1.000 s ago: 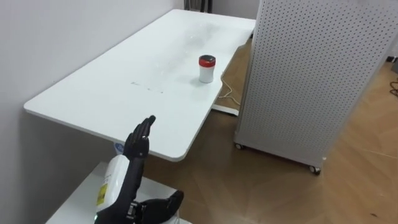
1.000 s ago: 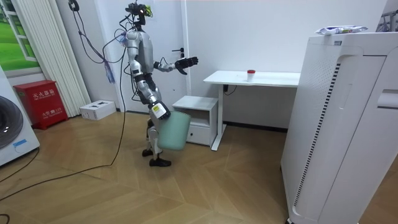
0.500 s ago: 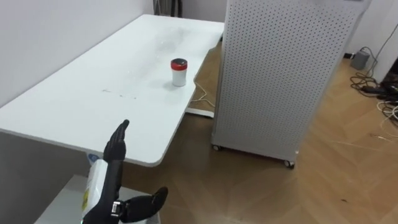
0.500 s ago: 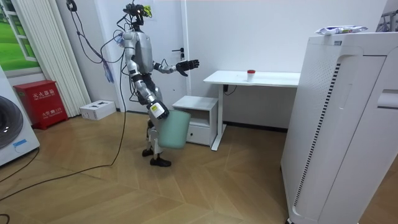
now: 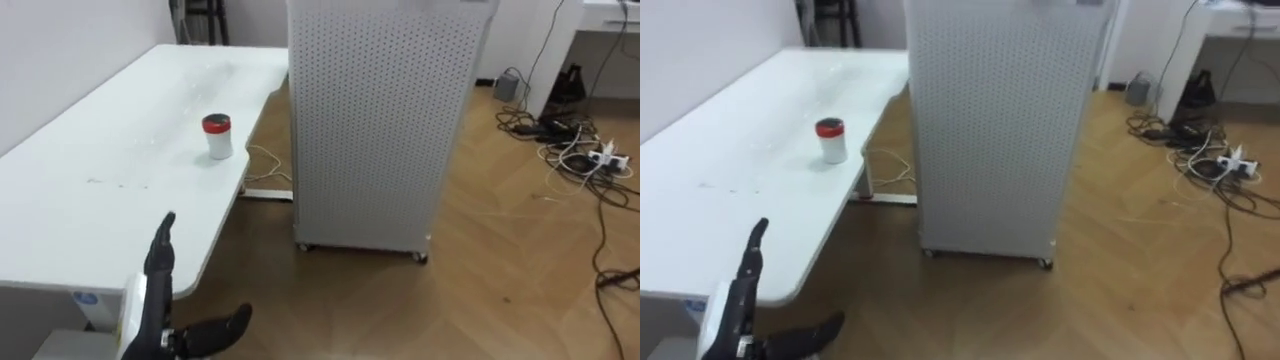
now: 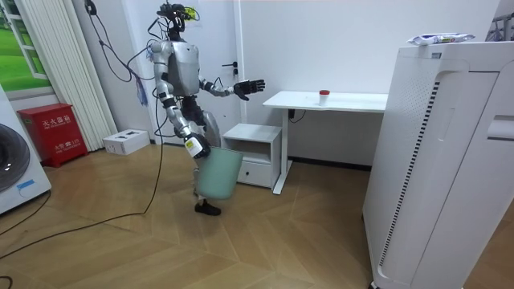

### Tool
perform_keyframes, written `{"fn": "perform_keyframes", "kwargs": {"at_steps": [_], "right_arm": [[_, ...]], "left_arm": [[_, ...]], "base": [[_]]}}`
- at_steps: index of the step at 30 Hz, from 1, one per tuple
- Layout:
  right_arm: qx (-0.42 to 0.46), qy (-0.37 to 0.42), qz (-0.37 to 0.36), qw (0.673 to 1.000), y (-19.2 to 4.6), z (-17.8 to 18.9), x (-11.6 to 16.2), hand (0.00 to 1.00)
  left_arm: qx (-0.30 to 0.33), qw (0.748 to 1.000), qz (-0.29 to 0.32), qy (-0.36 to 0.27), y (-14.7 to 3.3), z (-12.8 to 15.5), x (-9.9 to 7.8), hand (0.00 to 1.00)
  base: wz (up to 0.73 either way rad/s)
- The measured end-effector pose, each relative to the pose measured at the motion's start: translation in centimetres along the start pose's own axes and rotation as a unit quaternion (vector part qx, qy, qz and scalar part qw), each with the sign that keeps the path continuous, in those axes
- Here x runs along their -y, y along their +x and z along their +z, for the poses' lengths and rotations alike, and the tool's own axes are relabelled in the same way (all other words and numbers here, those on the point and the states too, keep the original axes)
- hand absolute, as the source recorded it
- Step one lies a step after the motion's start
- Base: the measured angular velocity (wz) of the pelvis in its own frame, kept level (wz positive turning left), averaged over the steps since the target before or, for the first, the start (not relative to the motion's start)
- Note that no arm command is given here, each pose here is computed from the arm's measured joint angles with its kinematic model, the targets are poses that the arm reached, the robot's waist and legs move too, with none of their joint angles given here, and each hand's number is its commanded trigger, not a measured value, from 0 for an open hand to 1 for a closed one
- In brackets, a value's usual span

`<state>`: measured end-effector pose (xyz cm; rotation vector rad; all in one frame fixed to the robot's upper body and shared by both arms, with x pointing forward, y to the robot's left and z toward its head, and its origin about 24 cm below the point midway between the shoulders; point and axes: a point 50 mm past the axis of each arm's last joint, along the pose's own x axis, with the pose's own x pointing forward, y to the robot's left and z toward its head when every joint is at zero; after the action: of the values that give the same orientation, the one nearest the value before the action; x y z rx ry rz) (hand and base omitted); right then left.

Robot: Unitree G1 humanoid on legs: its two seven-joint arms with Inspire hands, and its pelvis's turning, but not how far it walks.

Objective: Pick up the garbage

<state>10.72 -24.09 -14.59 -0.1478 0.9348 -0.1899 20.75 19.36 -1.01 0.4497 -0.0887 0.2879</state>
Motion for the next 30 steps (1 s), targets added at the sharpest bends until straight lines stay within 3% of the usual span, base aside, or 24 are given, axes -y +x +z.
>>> {"fn": "perform_keyframes", "kwargs": {"at_steps": [4,30], "right_arm": [[0.001,-0.014,-0.003,1.000,0.0,0.1,0.3,1.00],[0.034,-0.029,0.008,0.999,0.2,1.6,-0.2,1.00]], "left_arm": [[0.006,1.000,0.028,-0.004,0.6,0.2,-0.7,0.00],[-0.006,0.998,0.062,-0.019,0.7,-0.1,-1.4,0.00]], "base": [[-0.08],[-0.04]]}}
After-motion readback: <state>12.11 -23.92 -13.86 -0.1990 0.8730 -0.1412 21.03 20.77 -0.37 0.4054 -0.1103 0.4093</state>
